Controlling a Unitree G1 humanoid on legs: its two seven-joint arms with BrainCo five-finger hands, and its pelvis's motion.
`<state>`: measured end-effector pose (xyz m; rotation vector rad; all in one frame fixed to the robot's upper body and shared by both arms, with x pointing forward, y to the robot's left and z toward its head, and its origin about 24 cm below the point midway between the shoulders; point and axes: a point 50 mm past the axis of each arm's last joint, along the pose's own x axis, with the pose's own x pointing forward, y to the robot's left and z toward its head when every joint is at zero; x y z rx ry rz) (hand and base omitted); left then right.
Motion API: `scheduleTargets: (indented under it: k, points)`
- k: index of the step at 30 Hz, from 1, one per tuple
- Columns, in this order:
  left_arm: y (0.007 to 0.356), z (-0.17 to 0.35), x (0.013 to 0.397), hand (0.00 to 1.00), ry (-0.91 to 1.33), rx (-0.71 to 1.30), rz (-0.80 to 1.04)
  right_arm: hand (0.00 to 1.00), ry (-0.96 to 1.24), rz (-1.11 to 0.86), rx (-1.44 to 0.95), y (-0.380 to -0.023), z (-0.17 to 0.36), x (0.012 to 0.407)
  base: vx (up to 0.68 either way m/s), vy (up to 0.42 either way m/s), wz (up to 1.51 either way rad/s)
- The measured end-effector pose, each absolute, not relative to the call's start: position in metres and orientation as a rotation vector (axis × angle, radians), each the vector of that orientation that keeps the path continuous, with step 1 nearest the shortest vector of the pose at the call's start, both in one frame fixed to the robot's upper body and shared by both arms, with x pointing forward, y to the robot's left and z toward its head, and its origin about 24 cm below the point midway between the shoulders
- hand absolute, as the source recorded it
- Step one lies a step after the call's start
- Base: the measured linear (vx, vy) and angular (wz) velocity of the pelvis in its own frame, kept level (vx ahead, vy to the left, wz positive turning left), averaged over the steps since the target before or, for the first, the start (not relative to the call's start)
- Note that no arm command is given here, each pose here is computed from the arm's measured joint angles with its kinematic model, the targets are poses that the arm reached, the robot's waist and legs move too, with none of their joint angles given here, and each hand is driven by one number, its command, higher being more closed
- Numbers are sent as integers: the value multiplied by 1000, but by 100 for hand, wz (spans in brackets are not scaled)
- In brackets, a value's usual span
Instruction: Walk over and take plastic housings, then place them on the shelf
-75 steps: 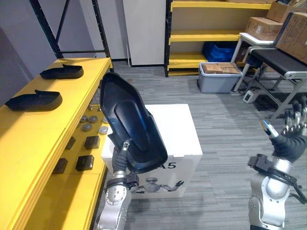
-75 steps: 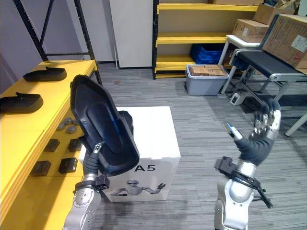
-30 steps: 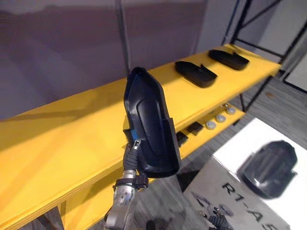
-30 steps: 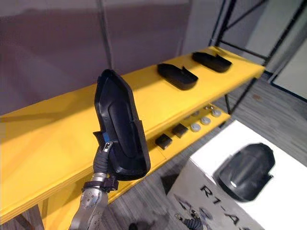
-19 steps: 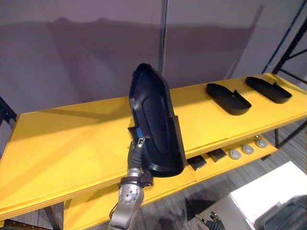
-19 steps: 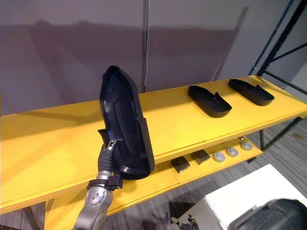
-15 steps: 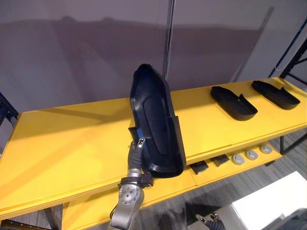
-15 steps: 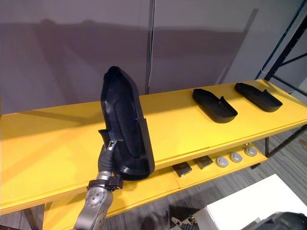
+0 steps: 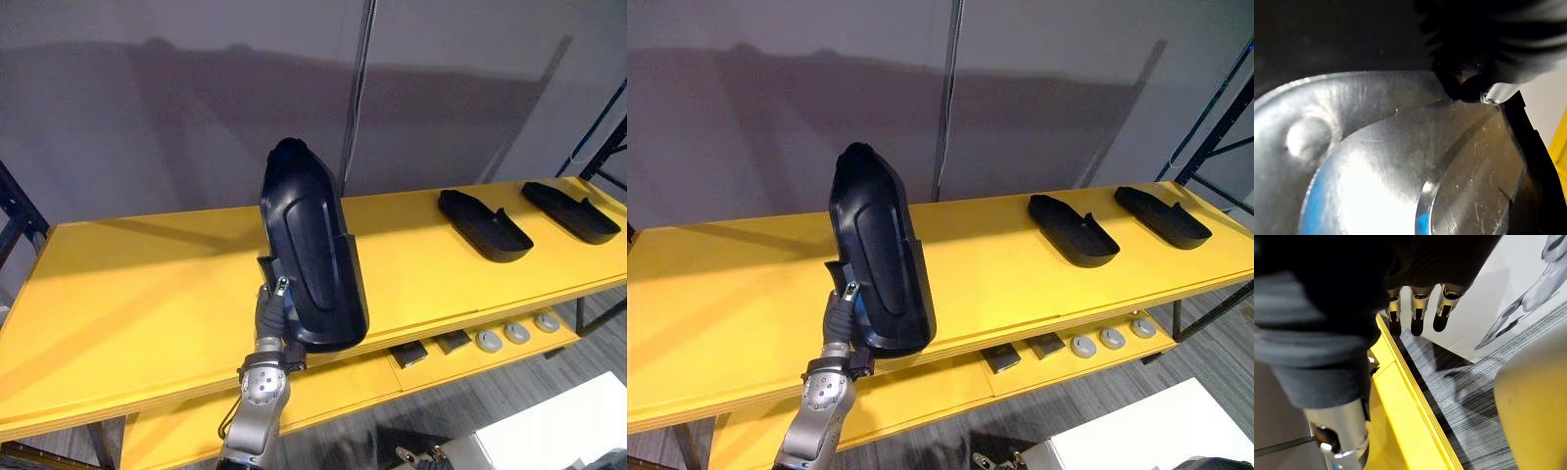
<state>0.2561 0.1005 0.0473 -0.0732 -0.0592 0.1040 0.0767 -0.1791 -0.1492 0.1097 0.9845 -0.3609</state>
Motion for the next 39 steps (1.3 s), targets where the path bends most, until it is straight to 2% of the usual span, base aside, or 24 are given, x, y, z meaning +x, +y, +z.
scheduleTargets:
  k: [14,26,33,34,39]
  points:
    - [79,61,323,100,19,11,102,0,969,-345,107,-179,-148,86,-26,-18,3]
    - [60,44,332,100,169,-11,76,0,956,-329,113,-178,-147,92,-17,-4,0]
    - [62,33,333,100,239,-45,97,0,950,-318,123,-176,-146,101,-10,0,0]
    - [64,32,335,0,255,-72,105,0,951,-314,124,-175,-147,103,-47,4,-2]
    - [68,36,341,0,243,-122,117,0,940,-309,129,-174,-146,112,-49,5,-4]
